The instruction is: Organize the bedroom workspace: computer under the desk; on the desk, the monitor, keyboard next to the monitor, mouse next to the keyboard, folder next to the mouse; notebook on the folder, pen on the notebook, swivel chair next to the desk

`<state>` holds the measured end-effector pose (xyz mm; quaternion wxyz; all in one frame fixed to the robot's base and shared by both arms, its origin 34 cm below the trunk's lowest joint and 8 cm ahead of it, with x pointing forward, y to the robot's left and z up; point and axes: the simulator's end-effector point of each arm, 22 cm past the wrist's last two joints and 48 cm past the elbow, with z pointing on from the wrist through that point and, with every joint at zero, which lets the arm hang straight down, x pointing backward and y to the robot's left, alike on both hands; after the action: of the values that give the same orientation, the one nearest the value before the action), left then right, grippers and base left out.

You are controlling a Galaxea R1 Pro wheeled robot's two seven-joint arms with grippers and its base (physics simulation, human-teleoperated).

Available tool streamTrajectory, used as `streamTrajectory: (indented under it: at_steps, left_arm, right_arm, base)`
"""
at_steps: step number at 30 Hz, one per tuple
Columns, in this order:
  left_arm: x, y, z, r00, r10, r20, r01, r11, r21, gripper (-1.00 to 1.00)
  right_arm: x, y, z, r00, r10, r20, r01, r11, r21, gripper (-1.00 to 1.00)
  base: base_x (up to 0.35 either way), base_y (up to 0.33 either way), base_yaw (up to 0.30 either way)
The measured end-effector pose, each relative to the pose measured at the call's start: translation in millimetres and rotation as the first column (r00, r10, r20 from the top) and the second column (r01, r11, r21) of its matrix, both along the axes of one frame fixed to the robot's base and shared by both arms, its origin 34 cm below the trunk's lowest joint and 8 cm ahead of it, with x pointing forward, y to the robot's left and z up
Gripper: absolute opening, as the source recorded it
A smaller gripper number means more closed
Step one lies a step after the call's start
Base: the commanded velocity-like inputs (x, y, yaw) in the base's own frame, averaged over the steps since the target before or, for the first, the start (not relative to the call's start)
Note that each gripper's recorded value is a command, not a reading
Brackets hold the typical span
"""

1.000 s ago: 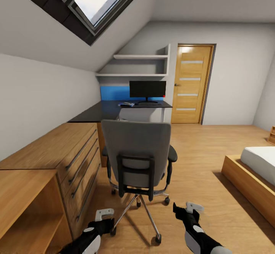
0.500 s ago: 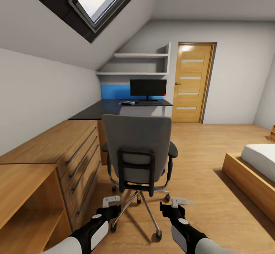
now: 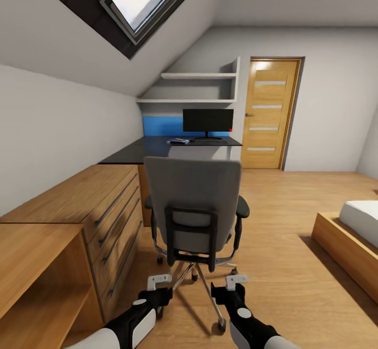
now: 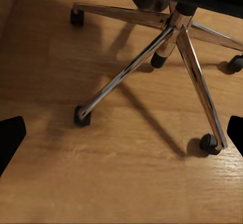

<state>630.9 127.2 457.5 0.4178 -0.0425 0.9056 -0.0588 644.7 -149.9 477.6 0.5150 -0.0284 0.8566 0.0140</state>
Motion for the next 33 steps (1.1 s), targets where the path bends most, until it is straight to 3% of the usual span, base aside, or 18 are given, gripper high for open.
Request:
streamTrajectory:
  at_steps: [15, 22, 33]
  left_arm:
    - [-2, 0, -2, 1.000, -0.002, -0.005, 0.002, 1.000, 0.005, 1.00]
    - [-1, 0, 1, 1.000, -0.003, 0.001, 0.003, 1.000, 0.006, 1.00]
    - [-1, 0, 1, 1.000, -0.004, 0.001, 0.004, 1.000, 0.003, 1.00]
  right_arm:
    - [-2, 4, -1, 1.000, 0.026, 0.002, -0.026, 0.999, -0.021, 1.00]
    - [4, 2, 11, 0.998, 0.016, 0.053, -0.015, 1.000, -0.010, 1.00]
    - [4, 5, 12, 0.998, 0.028, 0.056, -0.027, 1.000, -0.015, 1.00]
  base:
    - [0.300, -0.025, -0.004]
    - [0.319, -0.126, -0.148]
    - [0.318, -0.157, -0.010]
